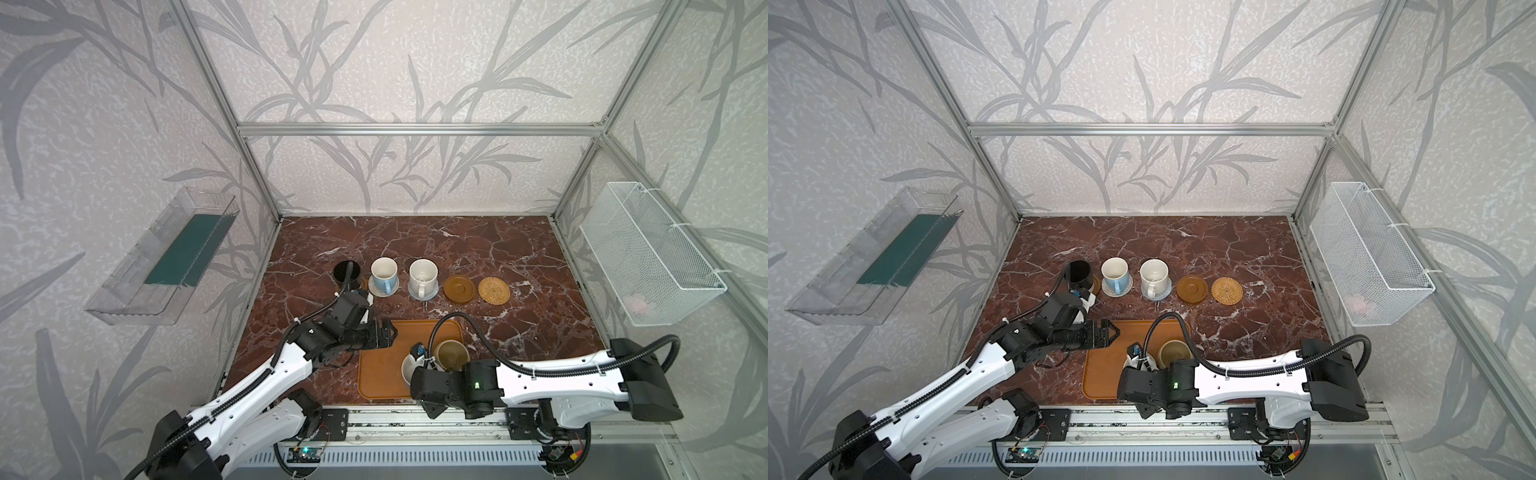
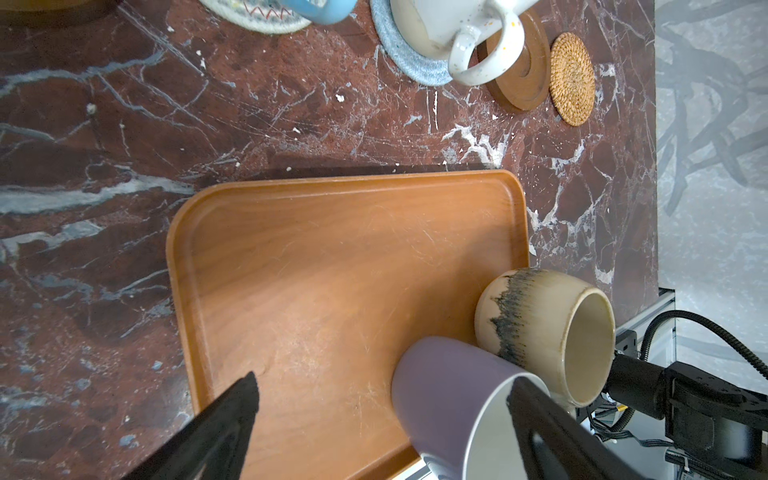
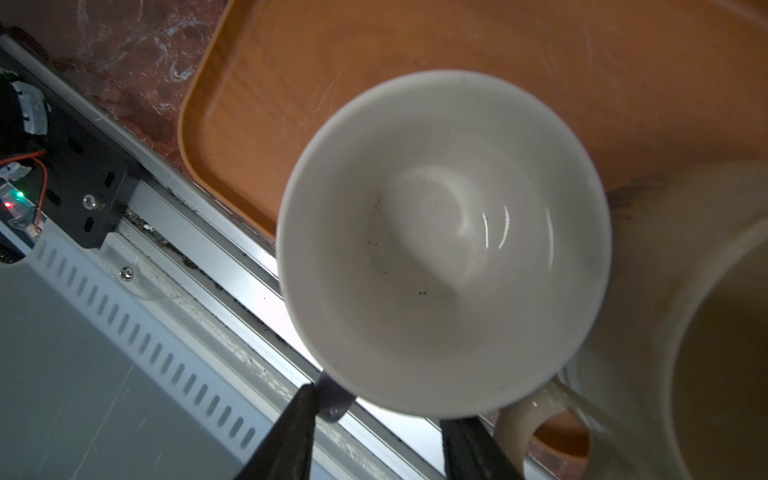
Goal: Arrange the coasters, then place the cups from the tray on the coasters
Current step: 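Lower the right gripper over the lavender mug on the tray, then grasp the lavender mug rim with the right gripper while the left gripper draws back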
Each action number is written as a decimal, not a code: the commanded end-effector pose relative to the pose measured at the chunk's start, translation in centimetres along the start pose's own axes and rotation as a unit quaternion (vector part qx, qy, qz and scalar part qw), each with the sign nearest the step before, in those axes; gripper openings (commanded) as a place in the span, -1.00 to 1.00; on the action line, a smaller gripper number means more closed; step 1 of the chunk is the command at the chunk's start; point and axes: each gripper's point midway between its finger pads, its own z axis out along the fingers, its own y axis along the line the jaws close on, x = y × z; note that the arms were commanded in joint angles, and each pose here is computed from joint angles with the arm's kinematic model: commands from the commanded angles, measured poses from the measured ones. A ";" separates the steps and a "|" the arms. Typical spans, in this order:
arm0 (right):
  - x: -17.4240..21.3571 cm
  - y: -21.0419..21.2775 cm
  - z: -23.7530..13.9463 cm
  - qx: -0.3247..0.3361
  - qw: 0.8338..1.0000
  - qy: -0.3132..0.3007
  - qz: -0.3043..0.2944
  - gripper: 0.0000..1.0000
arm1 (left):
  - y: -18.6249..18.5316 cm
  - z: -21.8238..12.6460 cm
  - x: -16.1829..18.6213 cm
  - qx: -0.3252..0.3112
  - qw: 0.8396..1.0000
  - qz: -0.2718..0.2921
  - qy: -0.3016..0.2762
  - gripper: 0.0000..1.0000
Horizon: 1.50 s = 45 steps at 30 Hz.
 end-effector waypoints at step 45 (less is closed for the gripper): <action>-7.5 -0.8 7.1 0.060 0.997 -0.040 0.011 -0.29 | 2.5 -1.9 0.0 0.025 0.996 -0.074 -0.047 0.87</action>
